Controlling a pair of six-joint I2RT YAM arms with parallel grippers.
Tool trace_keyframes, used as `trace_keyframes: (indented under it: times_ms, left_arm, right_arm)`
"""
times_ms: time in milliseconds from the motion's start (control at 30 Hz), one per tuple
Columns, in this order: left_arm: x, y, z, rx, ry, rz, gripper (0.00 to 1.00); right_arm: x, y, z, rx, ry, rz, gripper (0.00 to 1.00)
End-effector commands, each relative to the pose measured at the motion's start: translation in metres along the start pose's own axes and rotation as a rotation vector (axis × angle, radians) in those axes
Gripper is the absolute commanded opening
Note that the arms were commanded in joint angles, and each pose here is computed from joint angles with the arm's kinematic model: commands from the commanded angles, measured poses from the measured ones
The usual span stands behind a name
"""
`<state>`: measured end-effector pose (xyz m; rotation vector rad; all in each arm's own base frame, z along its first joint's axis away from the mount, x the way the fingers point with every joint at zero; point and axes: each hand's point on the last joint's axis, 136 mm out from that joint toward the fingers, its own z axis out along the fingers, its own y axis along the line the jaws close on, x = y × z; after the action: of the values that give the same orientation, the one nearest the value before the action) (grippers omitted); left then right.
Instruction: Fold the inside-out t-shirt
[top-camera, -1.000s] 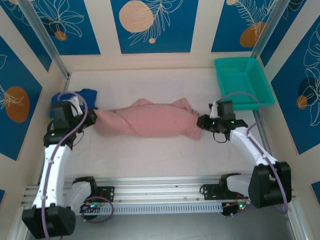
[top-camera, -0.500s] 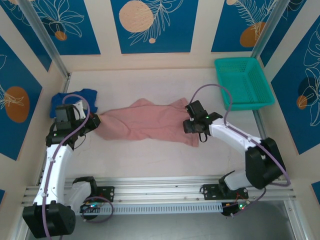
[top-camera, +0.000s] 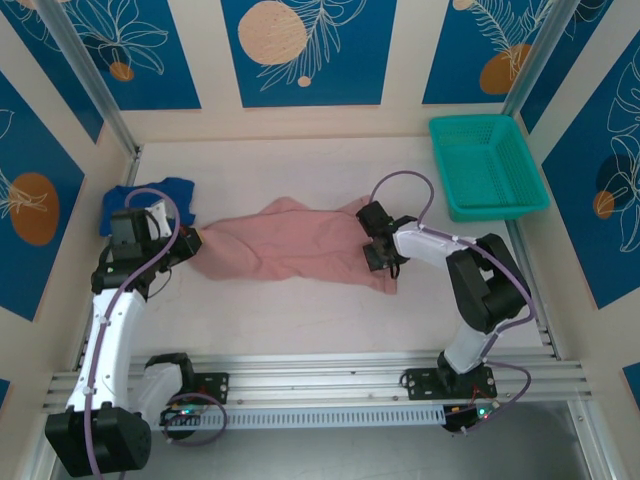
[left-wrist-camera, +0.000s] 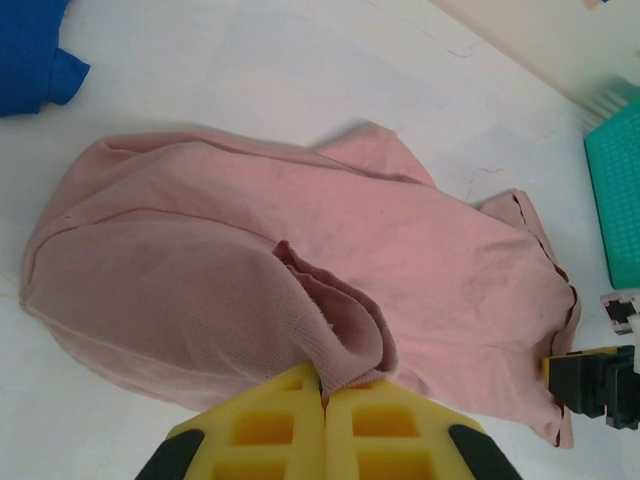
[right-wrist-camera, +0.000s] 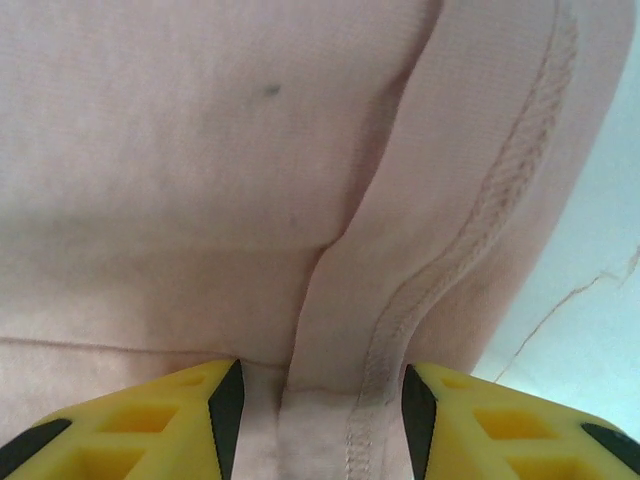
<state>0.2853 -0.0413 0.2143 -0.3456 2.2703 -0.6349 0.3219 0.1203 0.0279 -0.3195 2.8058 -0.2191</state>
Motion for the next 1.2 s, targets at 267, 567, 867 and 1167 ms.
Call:
trace_keyframes:
  times_ms: [267, 567, 867, 1167]
  left_arm:
    - [-0.007, -0.006, -0.005, 0.022, -0.029, 0.036, 0.00]
    - [-0.007, -0.006, -0.005, 0.022, -0.028, 0.038, 0.00]
    - [-0.008, -0.006, -0.005, 0.023, -0.028, 0.038, 0.00]
    - [-0.006, -0.006, -0.005, 0.024, -0.024, 0.042, 0.00]
  right_arm:
    - [-0.002, -0.017, 0.002, 0.007, 0.036, 0.038, 0.37]
    - [0.006, -0.026, -0.009, 0.030, 0.044, 0.050, 0.31]
    - [0.015, -0.038, -0.013, 0.014, 0.060, 0.106, 0.30]
    - [0.016, -0.022, -0.010, -0.096, 0.069, 0.142, 0.29]
